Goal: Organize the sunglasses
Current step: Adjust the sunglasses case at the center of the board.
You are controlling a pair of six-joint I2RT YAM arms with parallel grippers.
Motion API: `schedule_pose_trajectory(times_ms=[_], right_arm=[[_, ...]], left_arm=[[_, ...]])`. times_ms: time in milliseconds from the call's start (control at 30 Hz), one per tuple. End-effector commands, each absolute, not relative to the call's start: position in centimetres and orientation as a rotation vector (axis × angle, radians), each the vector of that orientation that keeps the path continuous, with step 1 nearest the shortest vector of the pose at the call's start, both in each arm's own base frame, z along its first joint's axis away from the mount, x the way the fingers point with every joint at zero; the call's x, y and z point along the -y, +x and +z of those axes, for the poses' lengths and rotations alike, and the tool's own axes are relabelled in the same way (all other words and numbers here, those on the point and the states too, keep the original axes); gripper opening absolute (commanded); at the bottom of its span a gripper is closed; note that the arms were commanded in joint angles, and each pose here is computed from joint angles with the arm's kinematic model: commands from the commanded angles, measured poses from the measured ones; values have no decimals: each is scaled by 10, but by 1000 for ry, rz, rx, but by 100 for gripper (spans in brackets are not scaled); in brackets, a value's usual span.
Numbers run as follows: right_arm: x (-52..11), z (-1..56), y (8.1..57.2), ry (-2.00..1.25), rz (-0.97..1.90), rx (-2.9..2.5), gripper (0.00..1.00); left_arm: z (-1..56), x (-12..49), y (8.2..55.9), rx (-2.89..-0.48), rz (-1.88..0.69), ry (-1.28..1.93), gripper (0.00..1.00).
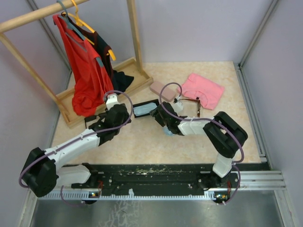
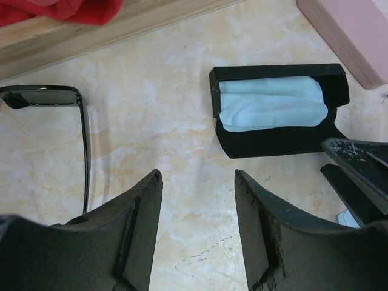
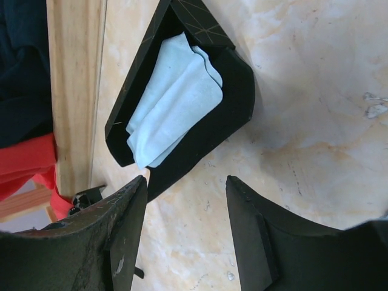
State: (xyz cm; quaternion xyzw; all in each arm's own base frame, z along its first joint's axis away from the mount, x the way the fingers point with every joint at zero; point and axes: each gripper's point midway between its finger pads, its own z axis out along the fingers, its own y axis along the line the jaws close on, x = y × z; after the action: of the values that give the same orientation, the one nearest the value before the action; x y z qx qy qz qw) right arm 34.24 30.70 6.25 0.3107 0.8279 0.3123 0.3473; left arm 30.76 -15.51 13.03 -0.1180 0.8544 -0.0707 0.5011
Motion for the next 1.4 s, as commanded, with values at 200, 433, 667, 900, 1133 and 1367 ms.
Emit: schedule_pose_trajectory(times_ms=[200, 433, 667, 900, 1133, 1367], right_arm=[[-340, 65, 369, 864, 909, -2116, 55], [-342, 53, 371, 861, 886, -2138, 41], [-332, 60, 366, 814, 875, -2137, 22], [-322, 60, 360, 723, 890, -2224, 11], [-322, 58, 345, 437, 898, -2417, 6], [-304, 52, 324, 89, 813, -2579, 5]], left_arm=[[126, 144, 298, -2078, -154, -297, 57], [129, 141, 295, -2073, -151, -299, 57], [133, 141, 293, -2070, -170, -298, 58], [136, 142, 290, -2072, -185, -298, 58], [140, 142, 289, -2080, -186, -286, 58], [137, 146, 286, -2109, -195, -264, 58]])
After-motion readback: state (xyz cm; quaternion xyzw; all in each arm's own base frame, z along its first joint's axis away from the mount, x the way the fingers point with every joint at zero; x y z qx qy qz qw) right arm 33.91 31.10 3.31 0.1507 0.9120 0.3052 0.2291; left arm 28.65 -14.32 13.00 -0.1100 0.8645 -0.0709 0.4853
